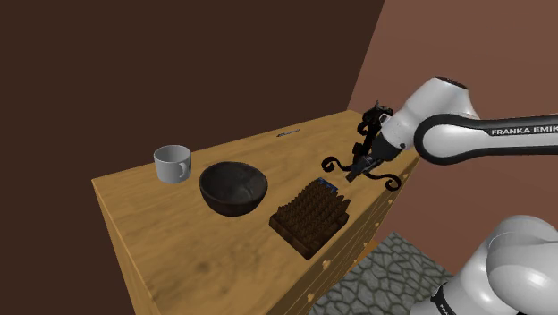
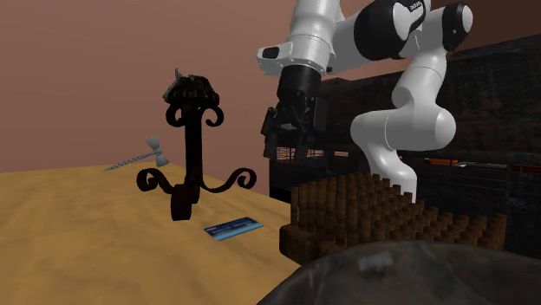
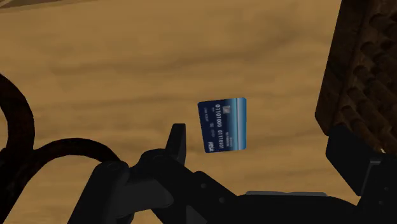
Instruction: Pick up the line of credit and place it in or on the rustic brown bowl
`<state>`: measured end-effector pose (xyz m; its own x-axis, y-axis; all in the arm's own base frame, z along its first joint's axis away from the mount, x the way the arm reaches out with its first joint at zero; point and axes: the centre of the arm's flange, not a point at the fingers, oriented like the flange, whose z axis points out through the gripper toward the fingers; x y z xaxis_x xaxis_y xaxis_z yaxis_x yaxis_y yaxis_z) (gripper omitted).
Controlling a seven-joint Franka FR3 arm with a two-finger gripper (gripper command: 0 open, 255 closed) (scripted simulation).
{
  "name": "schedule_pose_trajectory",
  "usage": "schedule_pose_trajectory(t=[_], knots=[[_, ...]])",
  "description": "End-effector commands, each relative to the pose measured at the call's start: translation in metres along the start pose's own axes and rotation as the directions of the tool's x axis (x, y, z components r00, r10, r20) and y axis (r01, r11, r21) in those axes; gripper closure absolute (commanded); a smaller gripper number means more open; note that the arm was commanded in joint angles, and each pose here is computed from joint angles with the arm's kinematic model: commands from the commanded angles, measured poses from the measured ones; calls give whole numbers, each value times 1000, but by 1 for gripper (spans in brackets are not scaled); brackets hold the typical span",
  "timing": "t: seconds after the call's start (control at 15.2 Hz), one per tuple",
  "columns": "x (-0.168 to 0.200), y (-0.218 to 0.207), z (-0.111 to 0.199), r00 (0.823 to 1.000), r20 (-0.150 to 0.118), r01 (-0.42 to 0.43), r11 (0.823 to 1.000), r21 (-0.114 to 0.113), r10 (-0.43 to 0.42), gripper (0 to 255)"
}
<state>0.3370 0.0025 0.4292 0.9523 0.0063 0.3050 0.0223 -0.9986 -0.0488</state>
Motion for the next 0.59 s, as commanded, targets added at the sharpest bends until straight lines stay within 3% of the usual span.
schedule_pose_trajectory(t=[0.0, 0.4, 0.46, 0.53], knots=[[8, 4, 22, 997, -71, 31, 1000, -1, -31, 0], [31, 11, 87, 961, -249, 120, 993, -12, -119, 0], [34, 11, 93, 955, -267, 129, 992, -14, -128, 0], [36, 11, 98, 955, -267, 129, 992, -14, -128, 0]])
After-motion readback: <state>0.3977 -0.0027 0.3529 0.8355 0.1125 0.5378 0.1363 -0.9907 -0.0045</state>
